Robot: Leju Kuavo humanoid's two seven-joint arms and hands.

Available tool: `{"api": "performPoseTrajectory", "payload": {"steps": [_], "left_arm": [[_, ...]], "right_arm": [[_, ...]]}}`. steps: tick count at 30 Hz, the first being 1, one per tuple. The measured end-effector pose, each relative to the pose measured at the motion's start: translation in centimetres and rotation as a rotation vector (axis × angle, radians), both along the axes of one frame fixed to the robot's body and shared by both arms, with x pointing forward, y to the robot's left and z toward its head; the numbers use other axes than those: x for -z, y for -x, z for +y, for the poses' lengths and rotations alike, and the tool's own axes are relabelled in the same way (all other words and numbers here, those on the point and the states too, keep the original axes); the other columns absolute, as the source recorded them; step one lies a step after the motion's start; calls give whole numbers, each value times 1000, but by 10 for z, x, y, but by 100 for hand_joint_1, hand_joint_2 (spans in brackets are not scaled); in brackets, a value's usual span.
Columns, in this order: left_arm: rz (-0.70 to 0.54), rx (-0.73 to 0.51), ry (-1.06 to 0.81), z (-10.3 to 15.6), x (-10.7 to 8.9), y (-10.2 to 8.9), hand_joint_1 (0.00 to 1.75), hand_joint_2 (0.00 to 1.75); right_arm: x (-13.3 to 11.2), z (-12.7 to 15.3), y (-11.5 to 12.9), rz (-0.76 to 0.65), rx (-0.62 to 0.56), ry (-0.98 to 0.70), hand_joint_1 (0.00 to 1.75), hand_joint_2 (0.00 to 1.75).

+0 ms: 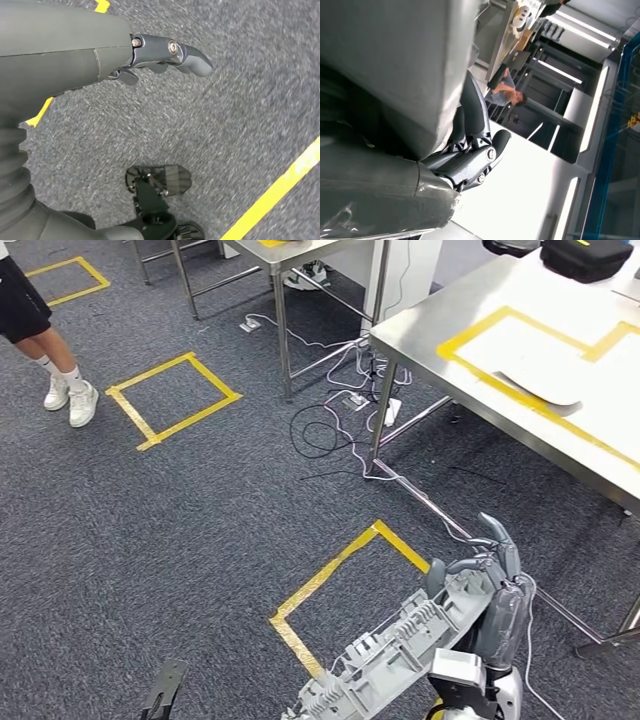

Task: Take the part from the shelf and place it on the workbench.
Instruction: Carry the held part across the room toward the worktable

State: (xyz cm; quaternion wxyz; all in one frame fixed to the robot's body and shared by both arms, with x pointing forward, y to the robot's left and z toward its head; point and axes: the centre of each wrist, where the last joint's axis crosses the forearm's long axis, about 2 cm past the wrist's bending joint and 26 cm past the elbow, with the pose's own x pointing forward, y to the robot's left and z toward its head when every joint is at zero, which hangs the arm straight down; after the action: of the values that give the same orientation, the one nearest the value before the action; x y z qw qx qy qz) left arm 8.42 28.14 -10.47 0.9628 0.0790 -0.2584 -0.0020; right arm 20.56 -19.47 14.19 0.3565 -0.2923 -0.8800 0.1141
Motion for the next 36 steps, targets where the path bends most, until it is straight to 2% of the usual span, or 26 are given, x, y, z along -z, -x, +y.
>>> {"api": "performPoseTrajectory", "payload": {"steps": [36], "left_arm": [[21,8,-3,0,1,8,0,175]], "right_arm": [[3,1,4,28,6,-4,175,175]]}}
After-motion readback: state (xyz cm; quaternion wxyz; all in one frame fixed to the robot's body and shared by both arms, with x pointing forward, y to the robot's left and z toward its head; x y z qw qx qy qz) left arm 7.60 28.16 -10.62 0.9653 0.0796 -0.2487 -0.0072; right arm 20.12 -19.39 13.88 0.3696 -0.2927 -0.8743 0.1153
